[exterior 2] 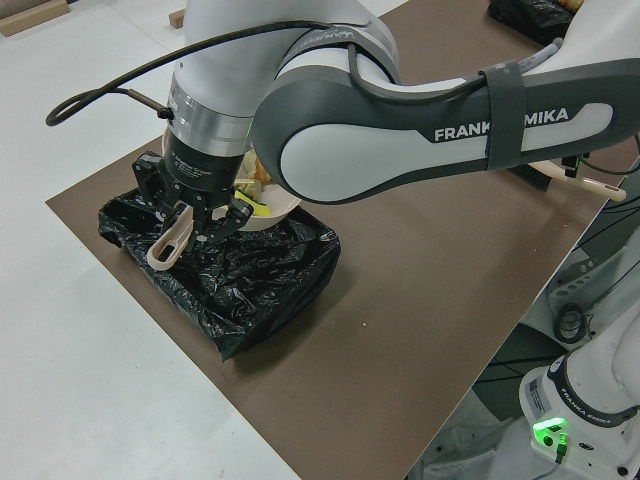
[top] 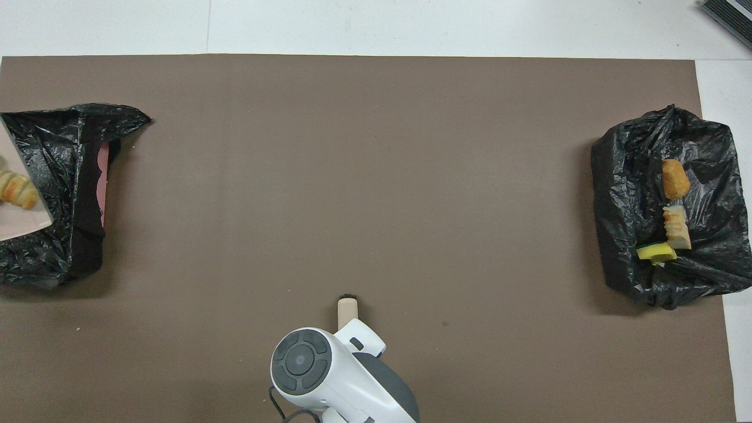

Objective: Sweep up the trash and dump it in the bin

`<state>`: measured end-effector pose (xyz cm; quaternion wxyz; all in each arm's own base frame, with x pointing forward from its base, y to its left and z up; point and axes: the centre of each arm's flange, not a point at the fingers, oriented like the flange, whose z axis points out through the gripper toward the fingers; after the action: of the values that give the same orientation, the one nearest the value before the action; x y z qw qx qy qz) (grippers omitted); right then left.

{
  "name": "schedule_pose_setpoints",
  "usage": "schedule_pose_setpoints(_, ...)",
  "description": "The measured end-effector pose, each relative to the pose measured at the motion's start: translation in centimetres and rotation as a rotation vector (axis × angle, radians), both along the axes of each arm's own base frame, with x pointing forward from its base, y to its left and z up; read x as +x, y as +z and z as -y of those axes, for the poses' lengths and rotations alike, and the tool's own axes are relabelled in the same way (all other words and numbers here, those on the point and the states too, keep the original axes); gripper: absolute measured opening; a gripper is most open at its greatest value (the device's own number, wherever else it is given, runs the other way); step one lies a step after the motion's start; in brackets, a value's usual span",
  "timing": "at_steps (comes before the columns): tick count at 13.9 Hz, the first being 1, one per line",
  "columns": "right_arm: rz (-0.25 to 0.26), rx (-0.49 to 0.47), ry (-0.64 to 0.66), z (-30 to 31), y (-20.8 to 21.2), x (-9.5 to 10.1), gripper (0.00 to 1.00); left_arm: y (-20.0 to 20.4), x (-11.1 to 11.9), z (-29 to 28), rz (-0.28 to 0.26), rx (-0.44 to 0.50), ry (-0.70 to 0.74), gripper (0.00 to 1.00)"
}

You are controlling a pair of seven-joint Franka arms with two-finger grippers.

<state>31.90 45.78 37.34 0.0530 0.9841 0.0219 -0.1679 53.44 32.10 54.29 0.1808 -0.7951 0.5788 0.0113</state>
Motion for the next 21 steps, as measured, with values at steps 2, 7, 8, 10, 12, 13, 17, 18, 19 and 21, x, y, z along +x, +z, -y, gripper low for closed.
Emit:
schedule_pose_setpoints(2, 0.009, -0.005, -0.011, 0.5, 2.5, 1.8, 1.0, 0.9, 0.8, -0.8, -0.053, 0.119, -0.032, 0.32)
schedule_pose_setpoints(7, 0.038, 0.029, -0.021, 6.3, 9.3, 8.0, 1.0, 0.5, 4.1, 1.9, -0.199, 0.374, -0.176, 0.32)
schedule_pose_setpoints(8, 0.049, 0.035, -0.009, 8.4, 10.5, 9.3, 1.0, 0.1, 4.6, 2.6, -0.222, 0.408, -0.196, 0.32)
schedule_pose_setpoints(10, 0.08, 0.025, 0.017, 11.8, 12.2, 11.7, 1.0, -0.2, 5.4, 3.7, -0.252, 0.481, -0.219, 0.32)
schedule_pose_setpoints(12, 0.11, 0.021, 0.034, 14.3, 13.6, 13.8, 1.0, -0.1, 6.1, 4.9, -0.268, 0.556, -0.23, 0.32)
schedule_pose_setpoints(13, 0.116, 0.025, 0.041, 15.8, 14.0, 14.8, 1.0, 0.0, 6.4, 5.4, -0.273, 0.597, -0.228, 0.32)
schedule_pose_setpoints(17, 0.126, 0.051, 0.047, 24.2, 17.5, 19.1, 1.0, 1.5, 7.1, 8.3, -0.325, 0.739, -0.138, 0.32)
schedule_pose_setpoints(18, 0.141, 0.047, 0.04, 26.1, 18.4, 19.9, 1.0, 2.2, 7.3, 9.4, -0.336, 0.768, -0.121, 0.32)
schedule_pose_setpoints(19, 0.157, 0.042, 0.028, 27.8, 19.1, 20.5, 1.0, 3.1, 7.4, 10.6, -0.335, 0.782, -0.111, 0.32)
schedule_pose_setpoints(21, 0.182, 0.035, -0.019, 30.9, 20.2, 21.5, 1.0, 5.4, 7.1, 12.8, -0.321, 0.777, -0.094, 0.32)
